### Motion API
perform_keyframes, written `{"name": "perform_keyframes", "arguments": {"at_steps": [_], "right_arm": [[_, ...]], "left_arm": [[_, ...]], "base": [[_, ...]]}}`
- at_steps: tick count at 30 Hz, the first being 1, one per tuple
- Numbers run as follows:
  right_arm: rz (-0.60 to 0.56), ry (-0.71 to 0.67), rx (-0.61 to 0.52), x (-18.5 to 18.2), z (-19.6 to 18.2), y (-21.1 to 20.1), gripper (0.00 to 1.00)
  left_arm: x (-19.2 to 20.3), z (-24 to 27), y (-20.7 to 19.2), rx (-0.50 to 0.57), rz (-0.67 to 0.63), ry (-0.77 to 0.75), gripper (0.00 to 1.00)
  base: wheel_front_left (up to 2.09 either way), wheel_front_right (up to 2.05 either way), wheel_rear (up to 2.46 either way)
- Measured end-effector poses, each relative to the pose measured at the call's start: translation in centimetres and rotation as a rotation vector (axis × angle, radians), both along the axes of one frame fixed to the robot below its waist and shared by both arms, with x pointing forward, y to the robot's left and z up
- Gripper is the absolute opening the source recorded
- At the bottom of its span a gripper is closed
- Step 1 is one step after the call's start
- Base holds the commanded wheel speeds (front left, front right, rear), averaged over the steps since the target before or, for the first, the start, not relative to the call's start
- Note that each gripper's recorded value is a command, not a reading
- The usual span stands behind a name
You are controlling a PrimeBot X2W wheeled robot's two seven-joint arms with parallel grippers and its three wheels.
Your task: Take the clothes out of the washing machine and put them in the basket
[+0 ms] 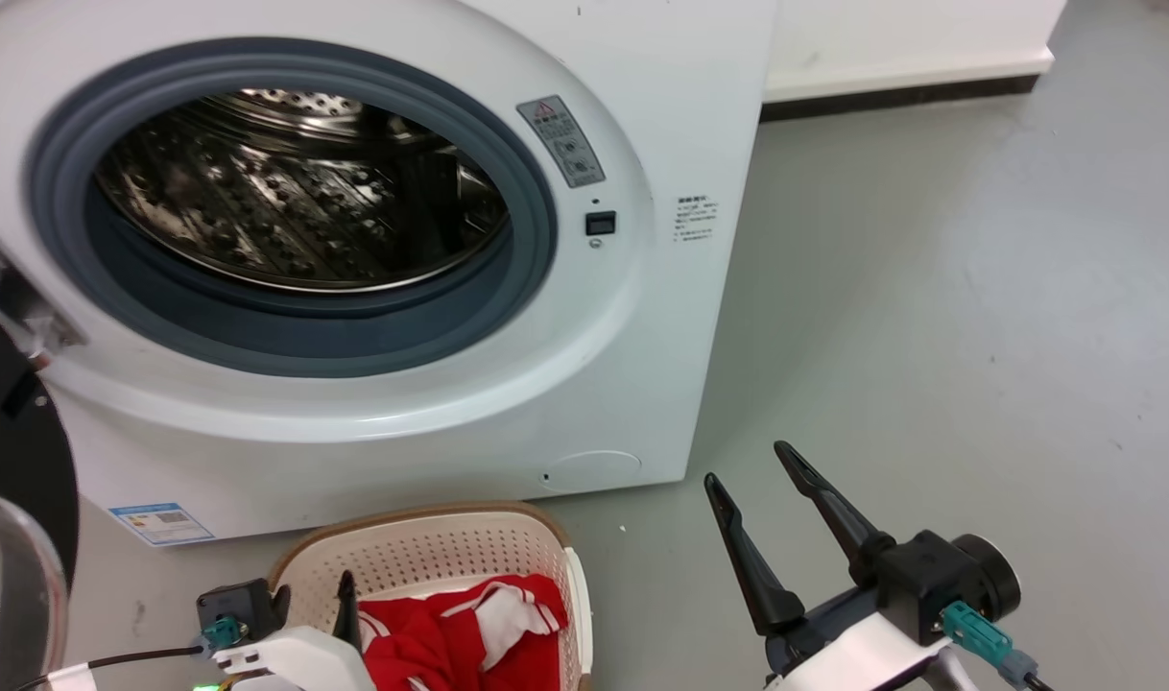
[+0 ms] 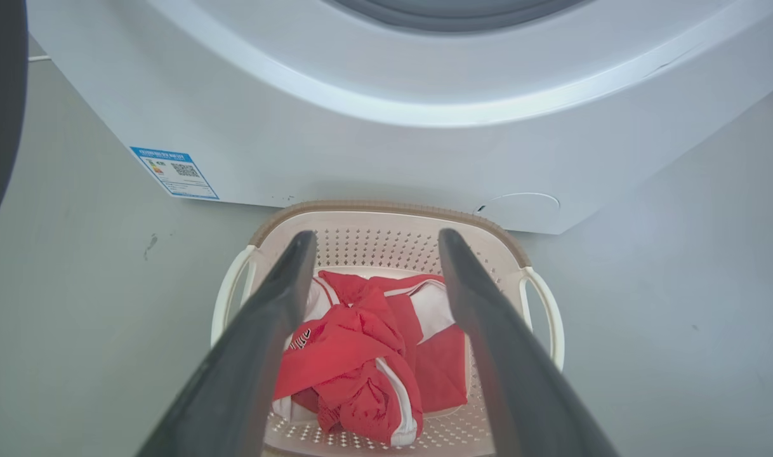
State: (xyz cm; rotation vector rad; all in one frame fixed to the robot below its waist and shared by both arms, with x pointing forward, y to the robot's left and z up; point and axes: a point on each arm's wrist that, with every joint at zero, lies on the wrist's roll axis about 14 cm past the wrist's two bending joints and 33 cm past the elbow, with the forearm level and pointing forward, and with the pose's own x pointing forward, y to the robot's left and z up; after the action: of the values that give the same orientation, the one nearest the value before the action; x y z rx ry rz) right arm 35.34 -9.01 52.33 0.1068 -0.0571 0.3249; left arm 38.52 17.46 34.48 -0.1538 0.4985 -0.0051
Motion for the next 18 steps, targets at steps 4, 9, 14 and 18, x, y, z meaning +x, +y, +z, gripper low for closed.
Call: {"name": "perform_keyframes", "arguments": {"at_steps": [4,9,14,18], "right_arm": [[0.015,-0.019,-0.007,-0.6,0.7,0.5,1.0],[0.004,-0.034,-0.017,-1.2,1.3,0.1,1.0],[-0.013,-0.061,-0.041,-1.7,2.2,-0.5,1.0],[-0.047,-0.065,-0.055,-2.1,2.3,-1.6,1.0]], "left_arm": [[0.4,3.6,-0.2,0.003,-0.009,-0.135,1.0],[0.8,8.6,-0.4,0.03,-0.032,-0.312,1.0],[0.8,13.6,-0.9,0.062,-0.055,-0.479,1.0],[0.3,16.6,-1.7,0.078,-0.075,-0.579,1.0]], "base": [[0.0,0.0,0.0],[0.0,0.0,0.0],[0.0,0.0,0.0],[0.0,0.0,0.0]]}}
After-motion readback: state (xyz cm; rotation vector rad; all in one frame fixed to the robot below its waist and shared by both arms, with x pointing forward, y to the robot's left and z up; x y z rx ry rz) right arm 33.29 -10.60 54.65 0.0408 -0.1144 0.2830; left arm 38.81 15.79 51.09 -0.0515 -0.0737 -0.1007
